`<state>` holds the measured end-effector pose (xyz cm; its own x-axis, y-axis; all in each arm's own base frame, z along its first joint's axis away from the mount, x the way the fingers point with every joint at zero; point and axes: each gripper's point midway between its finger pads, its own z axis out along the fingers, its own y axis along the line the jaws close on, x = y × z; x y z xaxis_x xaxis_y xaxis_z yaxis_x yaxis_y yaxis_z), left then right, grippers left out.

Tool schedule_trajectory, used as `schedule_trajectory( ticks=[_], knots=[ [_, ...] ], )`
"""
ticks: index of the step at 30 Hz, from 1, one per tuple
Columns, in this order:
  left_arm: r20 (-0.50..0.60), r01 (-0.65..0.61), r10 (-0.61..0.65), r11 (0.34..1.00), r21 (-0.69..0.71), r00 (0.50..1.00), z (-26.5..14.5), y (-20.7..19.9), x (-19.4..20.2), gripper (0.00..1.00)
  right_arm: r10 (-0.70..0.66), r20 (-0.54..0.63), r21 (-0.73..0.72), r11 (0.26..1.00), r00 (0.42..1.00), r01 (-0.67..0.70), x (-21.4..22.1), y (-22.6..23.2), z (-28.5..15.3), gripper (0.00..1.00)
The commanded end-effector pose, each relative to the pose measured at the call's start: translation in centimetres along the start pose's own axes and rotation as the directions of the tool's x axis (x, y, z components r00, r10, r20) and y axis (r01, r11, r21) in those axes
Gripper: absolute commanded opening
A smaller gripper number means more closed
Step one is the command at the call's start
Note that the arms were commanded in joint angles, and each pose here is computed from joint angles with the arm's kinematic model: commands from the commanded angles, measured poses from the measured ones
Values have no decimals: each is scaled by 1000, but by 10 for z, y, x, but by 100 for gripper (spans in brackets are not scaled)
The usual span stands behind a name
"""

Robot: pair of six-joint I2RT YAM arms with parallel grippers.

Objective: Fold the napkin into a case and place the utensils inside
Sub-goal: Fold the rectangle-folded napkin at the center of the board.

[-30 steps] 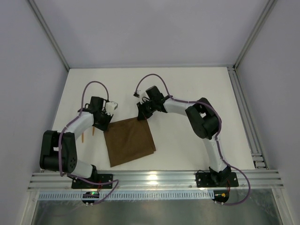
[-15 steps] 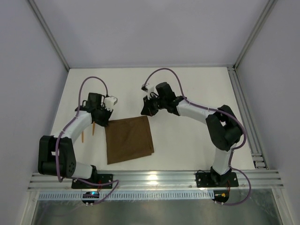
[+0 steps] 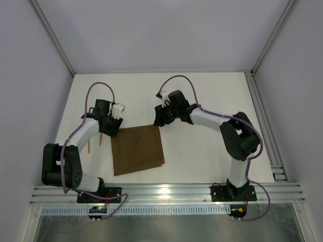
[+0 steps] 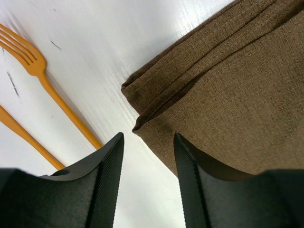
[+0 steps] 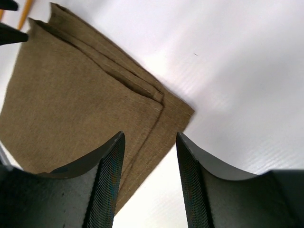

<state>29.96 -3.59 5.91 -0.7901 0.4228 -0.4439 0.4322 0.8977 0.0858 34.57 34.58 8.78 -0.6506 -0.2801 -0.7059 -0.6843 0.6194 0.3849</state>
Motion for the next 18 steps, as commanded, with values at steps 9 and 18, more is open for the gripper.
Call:
schedule_trajectory(
  ticks=[9, 18],
  knots=[
    [-100, 104, -92, 986, 129, 991, 10, -11, 14, 53, 142, -115, 127, 984, 983, -127, 26, -40, 36, 51],
    [-21, 101, -99, 972, 210, 995, 7, -22, -5, 5, 179, -157, 60, 983, 971, -172, 48, -34, 48, 25]
  ],
)
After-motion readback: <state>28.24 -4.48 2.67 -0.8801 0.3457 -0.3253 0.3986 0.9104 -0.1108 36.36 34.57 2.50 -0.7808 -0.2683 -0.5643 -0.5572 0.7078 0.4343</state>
